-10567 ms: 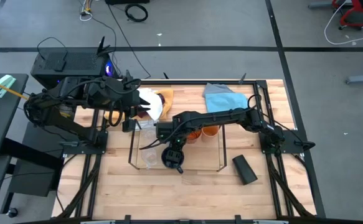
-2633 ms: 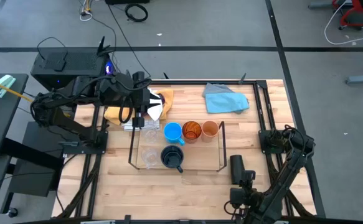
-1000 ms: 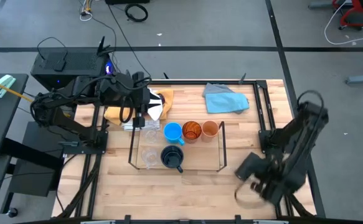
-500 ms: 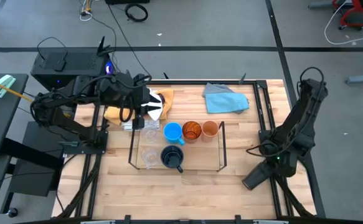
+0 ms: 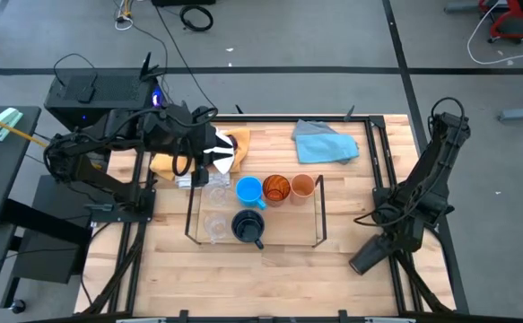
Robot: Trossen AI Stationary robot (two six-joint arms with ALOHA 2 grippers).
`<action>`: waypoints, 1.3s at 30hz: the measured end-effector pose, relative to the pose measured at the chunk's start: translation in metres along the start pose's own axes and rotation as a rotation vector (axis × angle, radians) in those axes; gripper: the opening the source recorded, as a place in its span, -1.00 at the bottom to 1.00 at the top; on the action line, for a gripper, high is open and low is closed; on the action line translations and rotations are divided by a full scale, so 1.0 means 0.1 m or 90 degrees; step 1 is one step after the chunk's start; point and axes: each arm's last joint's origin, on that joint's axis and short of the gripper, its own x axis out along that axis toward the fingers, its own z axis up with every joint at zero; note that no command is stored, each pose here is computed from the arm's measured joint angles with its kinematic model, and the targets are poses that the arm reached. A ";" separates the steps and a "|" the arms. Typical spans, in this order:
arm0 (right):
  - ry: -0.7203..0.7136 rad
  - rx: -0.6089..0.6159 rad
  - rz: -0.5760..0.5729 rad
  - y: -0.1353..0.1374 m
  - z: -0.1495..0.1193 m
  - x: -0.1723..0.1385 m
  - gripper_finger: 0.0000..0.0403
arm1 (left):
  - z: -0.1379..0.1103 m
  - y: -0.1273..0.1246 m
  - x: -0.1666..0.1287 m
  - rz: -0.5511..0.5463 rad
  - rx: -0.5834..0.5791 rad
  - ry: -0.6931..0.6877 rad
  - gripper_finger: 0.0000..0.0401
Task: Stack small to large cups/mugs on shelf
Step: Put the black cup on the shelf
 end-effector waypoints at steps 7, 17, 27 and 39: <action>0.007 0.043 0.029 0.02 0.02 0.14 -0.18 | 0.00 -0.01 0.00 -0.012 -0.010 -0.001 -0.48; -0.019 0.053 0.076 0.06 0.07 0.41 -0.18 | 0.00 -0.01 0.00 -0.012 -0.010 0.001 -0.47; -0.041 0.028 0.127 0.17 0.00 0.22 -0.18 | 0.00 -0.01 0.00 -0.012 -0.009 0.001 -0.48; -0.148 -0.061 0.088 0.17 0.12 0.03 -0.17 | 0.00 -0.01 0.00 -0.012 -0.009 0.001 -0.47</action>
